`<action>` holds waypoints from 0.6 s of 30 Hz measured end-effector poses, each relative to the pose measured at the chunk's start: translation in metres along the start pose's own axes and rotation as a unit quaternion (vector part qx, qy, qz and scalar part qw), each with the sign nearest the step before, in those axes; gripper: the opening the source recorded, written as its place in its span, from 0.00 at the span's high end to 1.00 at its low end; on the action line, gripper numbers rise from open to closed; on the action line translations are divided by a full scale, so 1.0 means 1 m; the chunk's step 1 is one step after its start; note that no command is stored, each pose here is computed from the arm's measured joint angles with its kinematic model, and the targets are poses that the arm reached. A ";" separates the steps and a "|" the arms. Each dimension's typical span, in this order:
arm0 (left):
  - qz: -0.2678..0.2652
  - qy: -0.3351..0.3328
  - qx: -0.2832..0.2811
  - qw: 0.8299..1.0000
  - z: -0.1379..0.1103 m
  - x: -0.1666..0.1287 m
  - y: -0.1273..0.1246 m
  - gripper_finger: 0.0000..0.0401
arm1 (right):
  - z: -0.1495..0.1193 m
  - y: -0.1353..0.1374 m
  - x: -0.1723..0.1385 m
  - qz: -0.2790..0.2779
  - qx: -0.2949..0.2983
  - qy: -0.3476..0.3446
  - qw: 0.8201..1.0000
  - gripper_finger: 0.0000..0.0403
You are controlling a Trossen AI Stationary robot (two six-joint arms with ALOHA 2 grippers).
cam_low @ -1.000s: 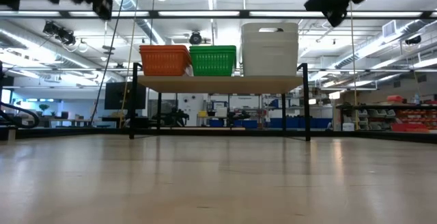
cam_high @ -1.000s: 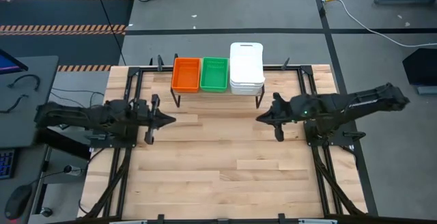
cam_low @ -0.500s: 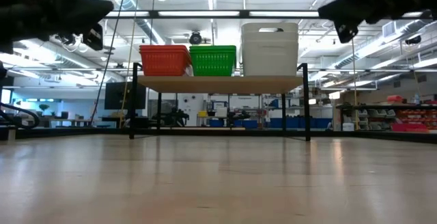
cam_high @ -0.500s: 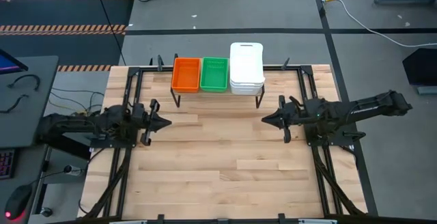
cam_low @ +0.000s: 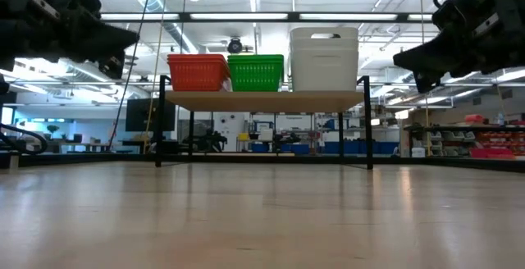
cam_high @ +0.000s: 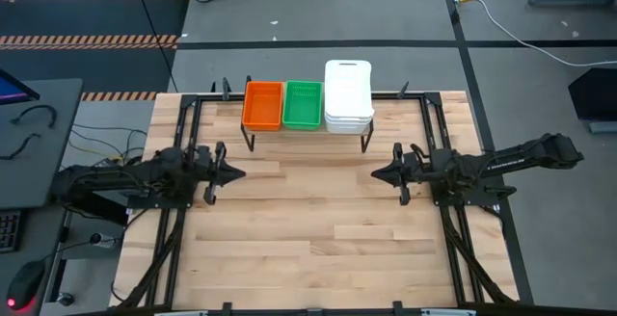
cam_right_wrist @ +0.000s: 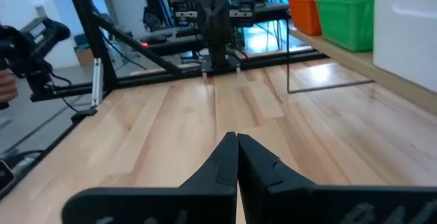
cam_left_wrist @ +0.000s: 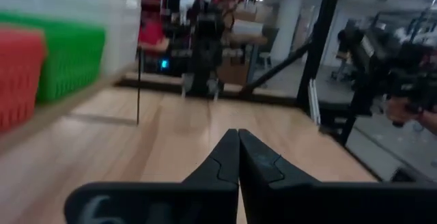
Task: Stack baskets on shelf by color
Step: Return to Home Position
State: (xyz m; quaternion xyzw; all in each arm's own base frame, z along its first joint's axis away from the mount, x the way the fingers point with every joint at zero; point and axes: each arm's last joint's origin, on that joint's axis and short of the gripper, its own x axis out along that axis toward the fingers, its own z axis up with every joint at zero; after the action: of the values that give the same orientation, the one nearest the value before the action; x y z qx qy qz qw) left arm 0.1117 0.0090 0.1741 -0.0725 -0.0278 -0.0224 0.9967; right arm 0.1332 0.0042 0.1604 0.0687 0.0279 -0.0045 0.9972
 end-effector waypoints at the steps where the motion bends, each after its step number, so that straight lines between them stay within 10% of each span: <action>1: 0.002 0.012 -0.002 1.000 -0.002 0.000 0.000 0.99 | -0.001 -0.001 0.000 -0.003 0.000 0.004 1.000 0.99; 18: 0.048 0.037 0.025 0.998 -0.008 -0.002 0.003 0.99 | 0.002 -0.005 -0.008 -0.019 -0.062 -0.003 0.998 0.99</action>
State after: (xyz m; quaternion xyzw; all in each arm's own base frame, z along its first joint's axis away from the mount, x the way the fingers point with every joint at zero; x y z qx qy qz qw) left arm 0.1103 0.0113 0.1656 -0.0480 0.0116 0.0236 0.9985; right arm 0.1254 -0.0010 0.1623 0.0065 0.0264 -0.0223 0.9994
